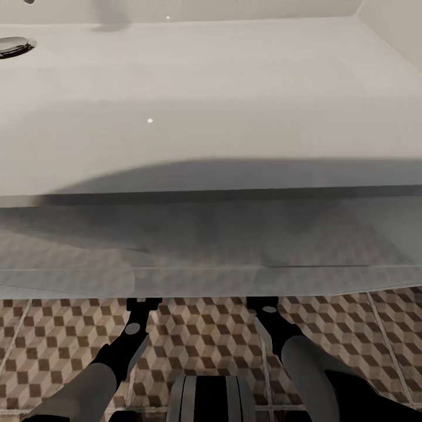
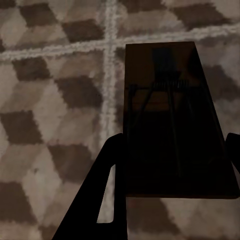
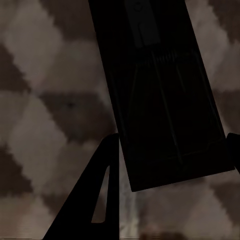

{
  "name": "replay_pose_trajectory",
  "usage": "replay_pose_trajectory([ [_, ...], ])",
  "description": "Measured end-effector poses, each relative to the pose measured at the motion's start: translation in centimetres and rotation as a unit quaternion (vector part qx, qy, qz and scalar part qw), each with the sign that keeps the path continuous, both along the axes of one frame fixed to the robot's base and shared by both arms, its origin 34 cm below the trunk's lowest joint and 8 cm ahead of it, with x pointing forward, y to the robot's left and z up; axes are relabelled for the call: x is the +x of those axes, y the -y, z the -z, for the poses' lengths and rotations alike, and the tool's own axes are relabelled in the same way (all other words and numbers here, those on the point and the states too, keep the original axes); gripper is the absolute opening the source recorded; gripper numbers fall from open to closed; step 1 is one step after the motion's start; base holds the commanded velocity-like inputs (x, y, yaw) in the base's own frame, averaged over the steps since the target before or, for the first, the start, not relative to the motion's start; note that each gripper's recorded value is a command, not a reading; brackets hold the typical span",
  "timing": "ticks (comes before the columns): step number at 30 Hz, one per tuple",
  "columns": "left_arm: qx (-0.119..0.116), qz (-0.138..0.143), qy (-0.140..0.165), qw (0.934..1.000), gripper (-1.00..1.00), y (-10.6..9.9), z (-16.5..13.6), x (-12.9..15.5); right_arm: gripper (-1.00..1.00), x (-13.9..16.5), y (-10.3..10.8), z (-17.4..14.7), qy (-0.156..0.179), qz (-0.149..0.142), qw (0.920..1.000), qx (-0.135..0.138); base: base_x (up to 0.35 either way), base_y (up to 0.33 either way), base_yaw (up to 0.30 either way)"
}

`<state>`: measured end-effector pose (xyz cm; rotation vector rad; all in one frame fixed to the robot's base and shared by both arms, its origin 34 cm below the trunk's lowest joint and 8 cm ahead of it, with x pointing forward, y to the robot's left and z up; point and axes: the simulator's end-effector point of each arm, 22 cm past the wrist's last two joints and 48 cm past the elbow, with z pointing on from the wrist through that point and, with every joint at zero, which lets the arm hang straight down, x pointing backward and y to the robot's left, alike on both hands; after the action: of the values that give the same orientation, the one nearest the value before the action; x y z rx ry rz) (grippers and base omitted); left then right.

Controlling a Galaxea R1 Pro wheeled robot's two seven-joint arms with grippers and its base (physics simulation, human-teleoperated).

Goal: Take the four mousetraps from the cabinet in the bathroom and place them on the bathroom floor. Make sure all four end up on the same floor surface, and ensure that at least two of them are either under or directly next to the same bathroom sink.

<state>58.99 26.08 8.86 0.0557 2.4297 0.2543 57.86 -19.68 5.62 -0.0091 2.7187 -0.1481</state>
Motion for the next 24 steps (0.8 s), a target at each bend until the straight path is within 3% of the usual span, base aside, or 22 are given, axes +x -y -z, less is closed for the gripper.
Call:
replay_pose_trajectory([
  [15, 0.001, -0.005, -0.009, 0.9999, -1.0, -0.4, 0.3, -0.5, -1.0, -0.6, 1.4, 0.4, 0.0, 0.003, 1.0, -0.003, 0.0, 0.0, 0.0],
  [24, 0.001, -0.005, -0.012, 0.9999, -1.0, -0.5, 0.4, -0.6, -1.0, -1.8, 1.2, 1.0, -0.005, -0.014, 0.9996, 0.025, 0.0, 0.0, 0.0],
])
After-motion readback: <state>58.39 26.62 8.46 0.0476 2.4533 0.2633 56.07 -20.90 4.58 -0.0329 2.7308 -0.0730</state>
